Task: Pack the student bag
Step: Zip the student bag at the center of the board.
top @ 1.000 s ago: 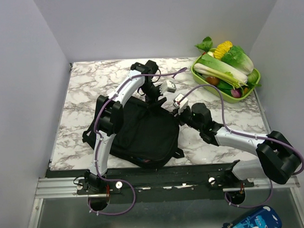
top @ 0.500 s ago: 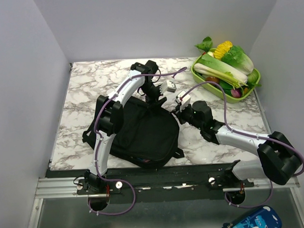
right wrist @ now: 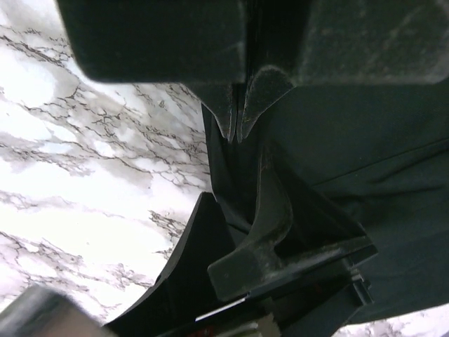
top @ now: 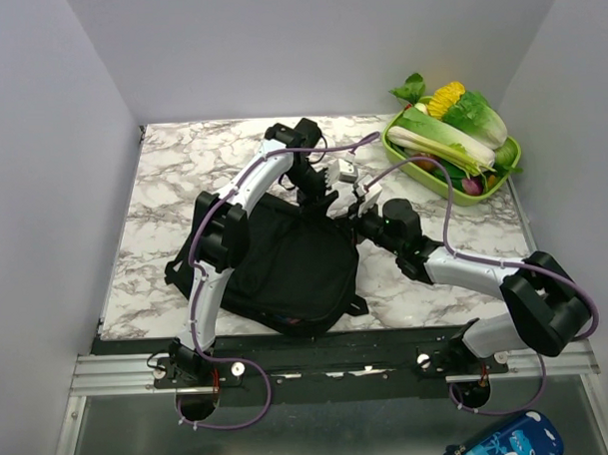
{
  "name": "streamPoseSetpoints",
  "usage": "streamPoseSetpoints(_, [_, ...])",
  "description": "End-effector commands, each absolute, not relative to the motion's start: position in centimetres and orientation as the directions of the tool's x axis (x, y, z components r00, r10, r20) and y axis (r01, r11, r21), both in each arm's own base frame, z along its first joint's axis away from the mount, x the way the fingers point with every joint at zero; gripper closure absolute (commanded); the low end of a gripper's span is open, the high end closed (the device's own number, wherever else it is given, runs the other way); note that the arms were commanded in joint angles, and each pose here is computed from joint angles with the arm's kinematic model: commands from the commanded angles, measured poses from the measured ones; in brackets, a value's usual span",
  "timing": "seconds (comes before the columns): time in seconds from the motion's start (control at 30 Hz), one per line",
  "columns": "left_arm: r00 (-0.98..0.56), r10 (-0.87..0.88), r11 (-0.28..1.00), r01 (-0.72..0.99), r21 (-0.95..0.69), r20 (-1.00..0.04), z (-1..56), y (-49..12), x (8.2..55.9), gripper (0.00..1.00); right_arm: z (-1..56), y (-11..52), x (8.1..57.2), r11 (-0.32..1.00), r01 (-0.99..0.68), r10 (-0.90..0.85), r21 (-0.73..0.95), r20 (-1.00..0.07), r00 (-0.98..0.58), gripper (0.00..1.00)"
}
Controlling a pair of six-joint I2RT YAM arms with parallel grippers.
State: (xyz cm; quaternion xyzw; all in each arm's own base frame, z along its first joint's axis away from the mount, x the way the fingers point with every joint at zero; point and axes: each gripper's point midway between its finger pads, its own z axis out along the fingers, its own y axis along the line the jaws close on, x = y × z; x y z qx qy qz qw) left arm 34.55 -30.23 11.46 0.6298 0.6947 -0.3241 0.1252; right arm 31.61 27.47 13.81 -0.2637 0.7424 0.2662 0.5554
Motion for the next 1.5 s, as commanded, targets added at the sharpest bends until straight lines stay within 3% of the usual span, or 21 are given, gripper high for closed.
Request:
streamPoseSetpoints(0.0, [-0.126,0.769,-0.086,0.951,-0.296,-0.626,11.4,-31.0,34.3,0.34,16.2,27.3,32.7,0.755,-0.642,-0.017,0.136,-0.974,-0.226,0.99])
streamPoseSetpoints(0.23, [-0.123,0.798,-0.087,0.945,-0.315,-0.59,9.6,-31.0,35.2,0.37,16.4,25.4,32.8,0.814,-0.561,0.012,0.148,-0.971,-0.239,0.99])
streamPoseSetpoints(0.33, [-0.118,0.795,-0.089,0.948,-0.307,-0.595,9.5,-31.2,35.4,0.45,16.1,25.1,32.9,0.828,-0.538,0.019,0.159,-0.966,-0.257,0.99])
streamPoseSetpoints(0.47, [-0.114,0.81,-0.096,0.942,-0.323,-0.575,9.0,-30.7,35.0,0.81,16.3,24.6,33.1,0.847,-0.504,0.04,0.171,-0.965,-0.261,0.99])
streamPoseSetpoints(0.57, [-0.115,0.824,-0.091,0.939,-0.331,-0.555,8.7,-30.2,34.8,1.0,16.4,23.9,33.6,0.87,-0.465,0.044,0.167,-0.964,-0.263,0.99])
streamPoseSetpoints(0.93, [-0.165,0.824,0.006,0.959,-0.282,-0.543,9.7,-28.0,37.4,1.0,17.2,20.8,33.1,0.925,-0.351,0.057,0.145,-0.967,-0.248,0.99])
streamPoseSetpoints(1.3, [-0.218,0.828,0.108,0.966,-0.234,-0.517,9.6,-26.2,39.9,1.0,17.5,20.0,30.0,0.902,-0.371,0.108,0.222,-0.946,-0.305,0.99])
streamPoseSetpoints(1.47, [-0.302,0.797,0.265,0.953,-0.147,-0.523,10.0,-24.5,44.0,1.0,17.0,19.5,28.6,0.897,-0.365,0.119,0.248,-0.933,-0.34,0.99])
